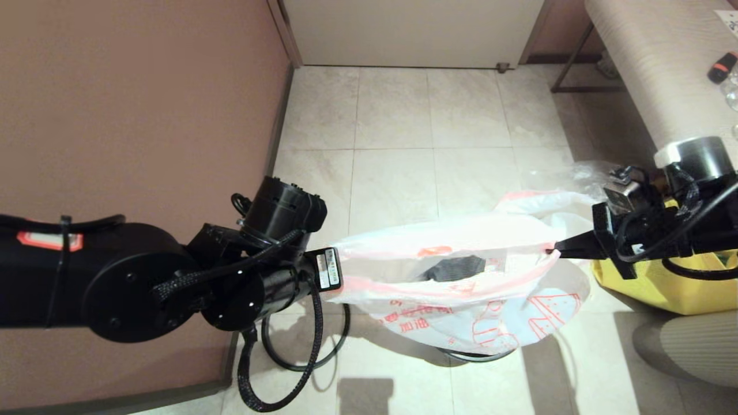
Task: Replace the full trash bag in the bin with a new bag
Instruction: Put the new garbage bag on the trash can
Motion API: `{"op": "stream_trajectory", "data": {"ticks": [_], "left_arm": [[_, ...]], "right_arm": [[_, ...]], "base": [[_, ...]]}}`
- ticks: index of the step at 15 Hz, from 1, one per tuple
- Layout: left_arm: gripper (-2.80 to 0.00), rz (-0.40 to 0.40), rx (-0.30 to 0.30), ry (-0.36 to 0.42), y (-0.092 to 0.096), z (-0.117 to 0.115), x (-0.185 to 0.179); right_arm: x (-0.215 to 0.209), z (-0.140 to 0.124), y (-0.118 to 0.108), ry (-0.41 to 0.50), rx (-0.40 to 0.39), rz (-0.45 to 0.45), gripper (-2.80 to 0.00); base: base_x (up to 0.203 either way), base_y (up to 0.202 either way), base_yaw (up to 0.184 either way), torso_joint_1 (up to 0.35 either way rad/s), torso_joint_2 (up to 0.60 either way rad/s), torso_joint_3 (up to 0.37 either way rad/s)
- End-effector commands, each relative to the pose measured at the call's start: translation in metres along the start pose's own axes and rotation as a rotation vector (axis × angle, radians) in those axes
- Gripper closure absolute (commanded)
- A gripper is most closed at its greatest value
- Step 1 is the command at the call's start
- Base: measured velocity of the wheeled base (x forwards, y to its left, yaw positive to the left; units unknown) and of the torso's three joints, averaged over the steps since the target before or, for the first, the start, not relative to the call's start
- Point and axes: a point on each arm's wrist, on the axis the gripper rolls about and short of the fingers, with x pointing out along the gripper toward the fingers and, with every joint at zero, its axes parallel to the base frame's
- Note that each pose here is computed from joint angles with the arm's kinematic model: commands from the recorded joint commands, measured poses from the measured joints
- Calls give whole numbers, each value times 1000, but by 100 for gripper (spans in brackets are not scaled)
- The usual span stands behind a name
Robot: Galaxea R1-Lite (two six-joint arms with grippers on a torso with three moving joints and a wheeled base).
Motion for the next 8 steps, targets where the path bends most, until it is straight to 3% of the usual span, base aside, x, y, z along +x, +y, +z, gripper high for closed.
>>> {"op": "stream_trajectory", "data": {"ticks": [1, 3, 5, 8], "left_arm": [[0, 6, -4, -3, 0, 1, 1], [0, 21, -12, -10, 4, 4, 3], [0, 24, -10, -11, 5, 4, 4], [0, 20, -6, -9, 3, 2, 3]], "right_arm": [[27, 11, -33, -7, 58, -99, 0], [30, 12, -54, -68, 24, -204, 0], [31, 11, -59, -109, -21, -302, 0], [56, 3, -62, -59, -65, -356, 0]], "base": [[0, 0, 0, 0, 0, 0], [0, 0, 0, 0, 0, 0], [0, 0, 0, 0, 0, 0], [0, 0, 0, 0, 0, 0]]}}
